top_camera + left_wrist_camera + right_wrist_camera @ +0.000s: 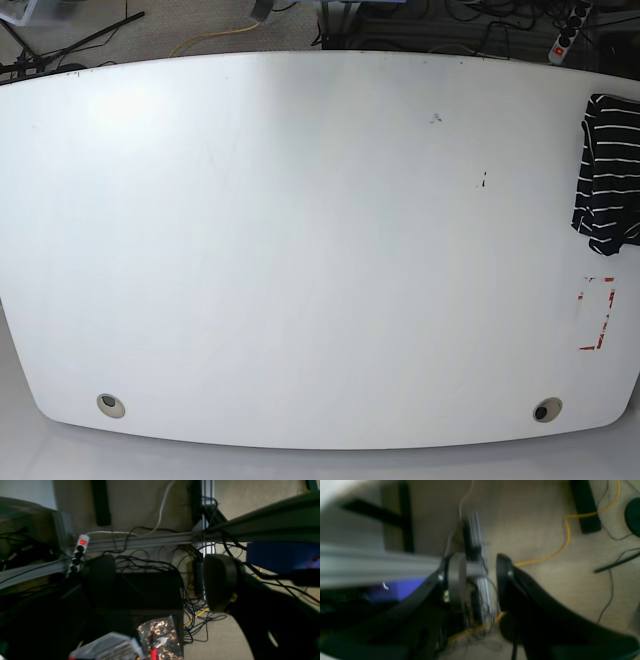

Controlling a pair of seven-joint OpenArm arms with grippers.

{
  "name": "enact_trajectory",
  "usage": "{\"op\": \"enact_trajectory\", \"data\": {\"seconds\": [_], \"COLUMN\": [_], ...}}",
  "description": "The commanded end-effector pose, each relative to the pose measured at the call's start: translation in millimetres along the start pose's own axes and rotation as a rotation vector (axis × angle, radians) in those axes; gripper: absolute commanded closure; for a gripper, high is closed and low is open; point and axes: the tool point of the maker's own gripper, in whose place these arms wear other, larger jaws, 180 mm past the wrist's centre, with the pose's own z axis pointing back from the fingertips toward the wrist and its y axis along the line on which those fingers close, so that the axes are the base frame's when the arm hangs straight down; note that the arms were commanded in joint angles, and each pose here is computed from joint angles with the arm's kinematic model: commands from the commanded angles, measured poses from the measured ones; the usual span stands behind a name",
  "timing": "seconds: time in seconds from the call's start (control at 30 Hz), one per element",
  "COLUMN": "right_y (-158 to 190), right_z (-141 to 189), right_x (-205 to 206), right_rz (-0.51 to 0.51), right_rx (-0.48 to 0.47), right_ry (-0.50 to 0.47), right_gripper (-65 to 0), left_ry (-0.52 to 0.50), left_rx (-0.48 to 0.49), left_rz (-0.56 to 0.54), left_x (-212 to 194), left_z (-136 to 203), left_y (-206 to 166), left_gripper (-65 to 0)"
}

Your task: Fold the T-shirt properly

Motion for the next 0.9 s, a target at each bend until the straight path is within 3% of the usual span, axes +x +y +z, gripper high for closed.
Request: {"op": "enact_trajectory", "data": {"seconds": [0.0,0.2,0.5,0.87], "right_y": [1,4,-10,-35], "right_z": [-5,-50,-117,-156], "right_x": [-20,-60,-76,-70], "right_rz": [-0.011,-0.057,0.047,0.063], "right_rx": [0.01,0.013,-0.056,-0.144], "right_ry": [0.046,0.146,0.276,0.366], "right_gripper": [-18.7,-18.7,-18.7,-18.7], "left_ry": [0.064,0.144,0.277,0.373], "left_rx": [0.01,0.043,0.084,0.085], "left_rz": [-0.005,0.002,0.002,0.029], "left_x": [-27,-49,-71,-64], "left_z": [-6,-49,-102,-141], "left_y": [2,10,26,25], "left_gripper": [-50.4,-50.4,-50.4,-50.6]}}
